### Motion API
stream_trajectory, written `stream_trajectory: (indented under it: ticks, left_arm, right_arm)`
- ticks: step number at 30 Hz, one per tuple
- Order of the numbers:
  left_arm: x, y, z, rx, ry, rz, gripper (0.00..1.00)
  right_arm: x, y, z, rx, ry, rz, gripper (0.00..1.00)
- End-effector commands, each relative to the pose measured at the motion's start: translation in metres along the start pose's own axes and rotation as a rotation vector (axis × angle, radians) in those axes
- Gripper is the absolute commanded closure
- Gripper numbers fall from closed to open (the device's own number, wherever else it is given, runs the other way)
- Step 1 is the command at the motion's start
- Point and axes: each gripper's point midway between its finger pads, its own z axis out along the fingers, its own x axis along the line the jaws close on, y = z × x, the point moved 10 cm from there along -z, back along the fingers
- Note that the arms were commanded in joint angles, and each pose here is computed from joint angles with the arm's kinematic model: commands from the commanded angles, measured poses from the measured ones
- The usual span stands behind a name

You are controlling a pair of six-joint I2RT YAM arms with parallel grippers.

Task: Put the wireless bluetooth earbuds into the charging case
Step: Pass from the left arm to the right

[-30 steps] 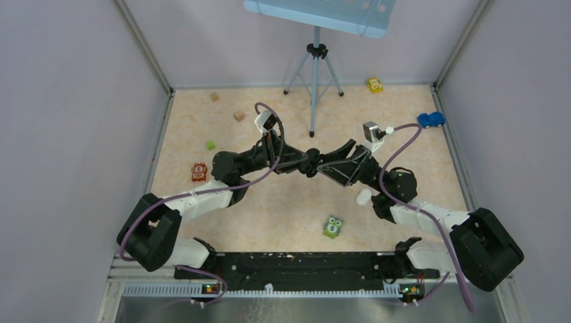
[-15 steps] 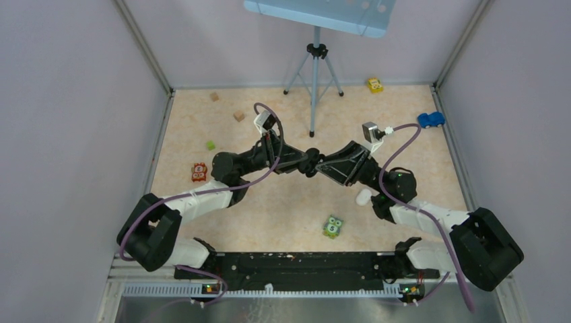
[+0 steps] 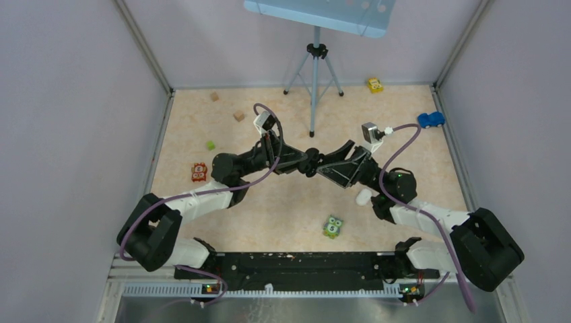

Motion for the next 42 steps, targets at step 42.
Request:
stream_trajectory:
  ticks: [42]
  left_arm:
    - [-0.044,-0.01,0.007,-0.077,-0.192,0.021,1.0]
  right_arm:
    - [0.057,0.029,0.026,-0.063,0.33,-0.189,0.47]
